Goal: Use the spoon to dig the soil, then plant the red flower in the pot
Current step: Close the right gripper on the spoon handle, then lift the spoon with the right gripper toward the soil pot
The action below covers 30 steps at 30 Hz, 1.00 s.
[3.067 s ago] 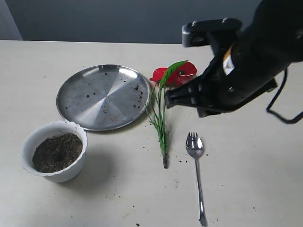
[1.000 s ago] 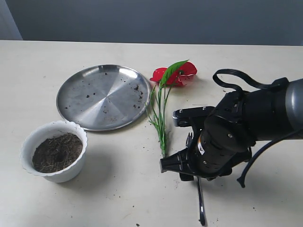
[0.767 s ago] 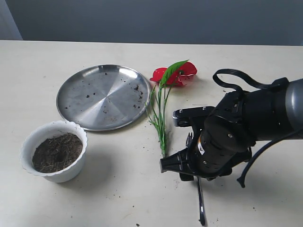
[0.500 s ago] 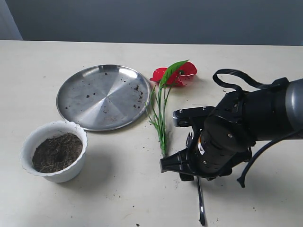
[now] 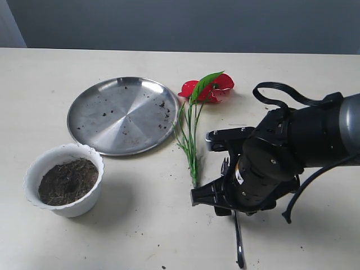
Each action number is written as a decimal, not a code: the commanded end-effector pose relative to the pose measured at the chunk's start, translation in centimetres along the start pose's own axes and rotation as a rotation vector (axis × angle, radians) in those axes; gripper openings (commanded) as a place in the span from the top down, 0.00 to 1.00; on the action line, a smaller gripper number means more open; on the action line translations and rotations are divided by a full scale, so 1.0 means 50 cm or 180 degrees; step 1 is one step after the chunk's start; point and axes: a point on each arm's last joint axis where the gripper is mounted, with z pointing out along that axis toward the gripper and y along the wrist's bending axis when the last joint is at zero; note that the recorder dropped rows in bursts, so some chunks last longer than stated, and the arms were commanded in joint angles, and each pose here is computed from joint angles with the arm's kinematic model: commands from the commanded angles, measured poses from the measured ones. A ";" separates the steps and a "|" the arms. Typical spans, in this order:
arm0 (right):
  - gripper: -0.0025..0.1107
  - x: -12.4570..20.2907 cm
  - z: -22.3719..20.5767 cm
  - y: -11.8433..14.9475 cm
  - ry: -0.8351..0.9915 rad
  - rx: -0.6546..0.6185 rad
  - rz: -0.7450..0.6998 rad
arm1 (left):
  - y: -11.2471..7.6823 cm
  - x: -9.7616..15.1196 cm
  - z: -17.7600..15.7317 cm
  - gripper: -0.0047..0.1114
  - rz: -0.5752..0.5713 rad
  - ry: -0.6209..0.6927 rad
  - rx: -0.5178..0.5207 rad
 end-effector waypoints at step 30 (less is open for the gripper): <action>0.98 0.011 -0.052 -0.035 0.0041 0.0436 -0.0161 | 0.000 0.000 0.000 0.96 -0.0018 -0.0030 0.0002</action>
